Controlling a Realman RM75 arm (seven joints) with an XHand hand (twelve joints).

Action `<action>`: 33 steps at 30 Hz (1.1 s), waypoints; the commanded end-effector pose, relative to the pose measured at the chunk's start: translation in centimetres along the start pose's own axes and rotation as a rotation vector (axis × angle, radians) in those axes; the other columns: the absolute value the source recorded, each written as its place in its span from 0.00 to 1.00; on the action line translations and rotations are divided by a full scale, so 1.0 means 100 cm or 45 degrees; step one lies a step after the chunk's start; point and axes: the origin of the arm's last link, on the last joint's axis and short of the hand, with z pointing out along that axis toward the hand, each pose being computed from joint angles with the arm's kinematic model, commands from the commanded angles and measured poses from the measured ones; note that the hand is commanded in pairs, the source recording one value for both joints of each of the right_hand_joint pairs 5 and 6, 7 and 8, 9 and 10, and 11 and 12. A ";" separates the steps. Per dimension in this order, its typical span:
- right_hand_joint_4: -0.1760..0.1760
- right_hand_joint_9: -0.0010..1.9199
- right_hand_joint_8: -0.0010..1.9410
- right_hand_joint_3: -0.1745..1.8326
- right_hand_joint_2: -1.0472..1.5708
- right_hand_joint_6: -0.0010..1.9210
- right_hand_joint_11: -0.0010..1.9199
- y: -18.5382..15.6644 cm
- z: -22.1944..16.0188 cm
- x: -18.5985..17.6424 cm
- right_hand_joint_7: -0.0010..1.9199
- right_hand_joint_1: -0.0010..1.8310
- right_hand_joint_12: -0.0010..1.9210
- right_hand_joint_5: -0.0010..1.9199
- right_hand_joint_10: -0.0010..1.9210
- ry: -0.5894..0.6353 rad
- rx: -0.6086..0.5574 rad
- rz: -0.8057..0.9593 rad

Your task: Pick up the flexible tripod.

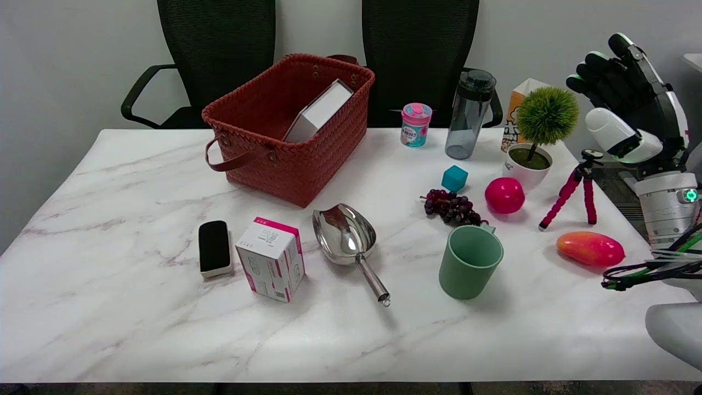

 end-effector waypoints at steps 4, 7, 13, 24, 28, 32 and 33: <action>0.50 0.25 0.23 0.54 0.49 0.13 0.30 -0.014 -0.015 0.016 0.23 0.60 0.30 0.13 0.25 0.084 0.065 -0.046; 0.50 0.25 0.23 0.53 0.49 0.12 0.30 -0.021 -0.023 0.024 0.23 0.60 0.30 0.12 0.25 0.106 0.080 -0.089; 0.50 0.25 0.23 0.54 0.48 0.11 0.30 -0.025 -0.041 0.030 0.24 0.60 0.30 0.11 0.25 0.176 0.037 -0.154; 0.50 0.25 0.23 0.56 0.44 0.07 0.29 -0.002 -0.057 0.067 0.23 0.60 0.29 0.07 0.25 0.351 -0.183 -0.397; 0.50 0.24 0.23 0.54 0.41 0.08 0.28 0.006 -0.051 0.080 0.24 0.60 0.28 0.08 0.24 0.379 -0.223 -0.453; 0.50 0.24 0.24 0.52 0.41 0.12 0.27 0.010 -0.043 0.087 0.25 0.60 0.27 0.12 0.24 0.403 -0.210 -0.464; 0.50 0.24 0.25 0.52 0.41 0.14 0.27 0.011 -0.042 0.090 0.25 0.60 0.27 0.14 0.24 0.409 -0.212 -0.469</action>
